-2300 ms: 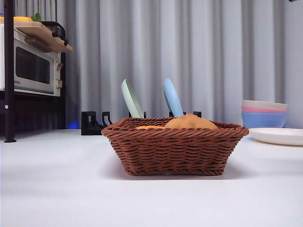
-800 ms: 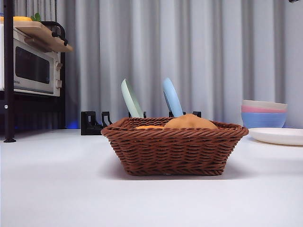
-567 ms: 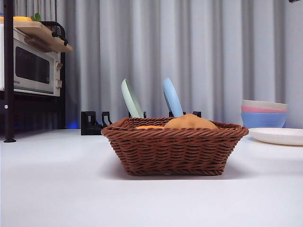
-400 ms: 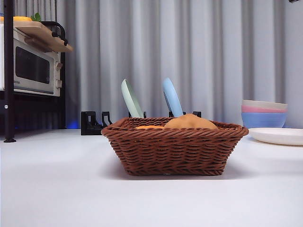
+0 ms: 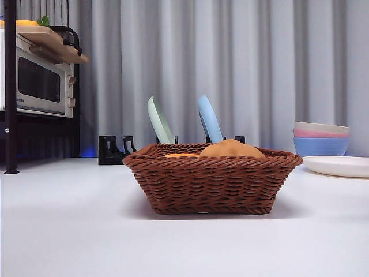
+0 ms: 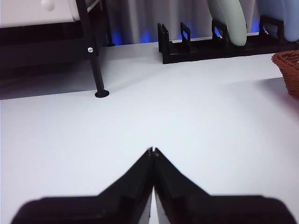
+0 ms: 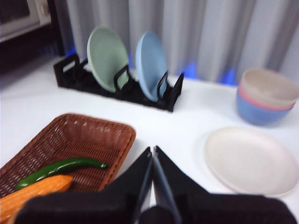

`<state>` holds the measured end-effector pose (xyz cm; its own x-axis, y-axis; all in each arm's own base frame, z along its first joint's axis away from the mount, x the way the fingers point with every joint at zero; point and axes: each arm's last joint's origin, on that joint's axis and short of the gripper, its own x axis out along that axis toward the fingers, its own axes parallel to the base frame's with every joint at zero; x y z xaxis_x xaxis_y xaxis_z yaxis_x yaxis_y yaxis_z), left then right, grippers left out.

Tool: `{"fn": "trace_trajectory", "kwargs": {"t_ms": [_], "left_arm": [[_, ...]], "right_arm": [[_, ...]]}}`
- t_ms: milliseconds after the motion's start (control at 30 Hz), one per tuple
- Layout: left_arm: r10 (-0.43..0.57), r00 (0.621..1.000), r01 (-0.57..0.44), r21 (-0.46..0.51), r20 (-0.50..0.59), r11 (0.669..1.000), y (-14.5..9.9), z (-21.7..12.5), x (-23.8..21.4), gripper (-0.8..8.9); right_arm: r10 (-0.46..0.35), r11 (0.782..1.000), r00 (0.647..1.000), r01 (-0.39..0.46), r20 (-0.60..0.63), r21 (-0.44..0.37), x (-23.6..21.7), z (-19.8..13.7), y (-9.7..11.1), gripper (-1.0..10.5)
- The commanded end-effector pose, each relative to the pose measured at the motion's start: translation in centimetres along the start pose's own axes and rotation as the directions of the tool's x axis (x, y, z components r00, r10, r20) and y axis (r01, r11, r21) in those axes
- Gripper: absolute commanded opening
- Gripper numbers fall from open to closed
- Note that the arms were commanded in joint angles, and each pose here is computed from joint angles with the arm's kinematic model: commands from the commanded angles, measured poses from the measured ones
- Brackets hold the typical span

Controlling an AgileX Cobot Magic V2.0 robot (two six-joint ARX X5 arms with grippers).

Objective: Pick up the basket,pick up the corn from the table,pick up the potato from the table,pick up the cucumber from the table,put all items into the basket

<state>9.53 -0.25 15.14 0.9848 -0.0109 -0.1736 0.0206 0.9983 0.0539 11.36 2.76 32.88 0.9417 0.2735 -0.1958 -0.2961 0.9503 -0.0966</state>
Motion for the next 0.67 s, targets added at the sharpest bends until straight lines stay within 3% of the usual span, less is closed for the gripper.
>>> {"fn": "trace_trajectory", "kwargs": {"t_ms": [33,167,367,667], "left_arm": [[0.0,1.0,0.0,-0.006,-0.012,1.0,0.0,-0.5,0.2,-0.03],[0.0,1.0,0.0,-0.007,-0.012,1.0,0.0,-0.5,0.2,-0.03],[0.0,1.0,0.0,-0.006,-0.012,1.0,0.0,-0.5,0.2,-0.03],[0.0,1.0,0.0,-0.006,-0.011,1.0,0.0,-0.5,0.2,-0.03]], "right_arm": [[-0.017,1.0,0.999,0.018,0.047,-0.002,-0.3,-2.7,0.0,0.0],[-0.075,0.996,0.992,0.071,0.098,0.048,-0.5,-7.2,0.0,0.0],[-0.116,0.983,0.99,0.103,0.08,0.15,0.1,-13.4,0.3,0.0],[-0.111,0.977,0.993,0.102,0.037,0.189,1.1,-17.3,0.7,0.0]]}}
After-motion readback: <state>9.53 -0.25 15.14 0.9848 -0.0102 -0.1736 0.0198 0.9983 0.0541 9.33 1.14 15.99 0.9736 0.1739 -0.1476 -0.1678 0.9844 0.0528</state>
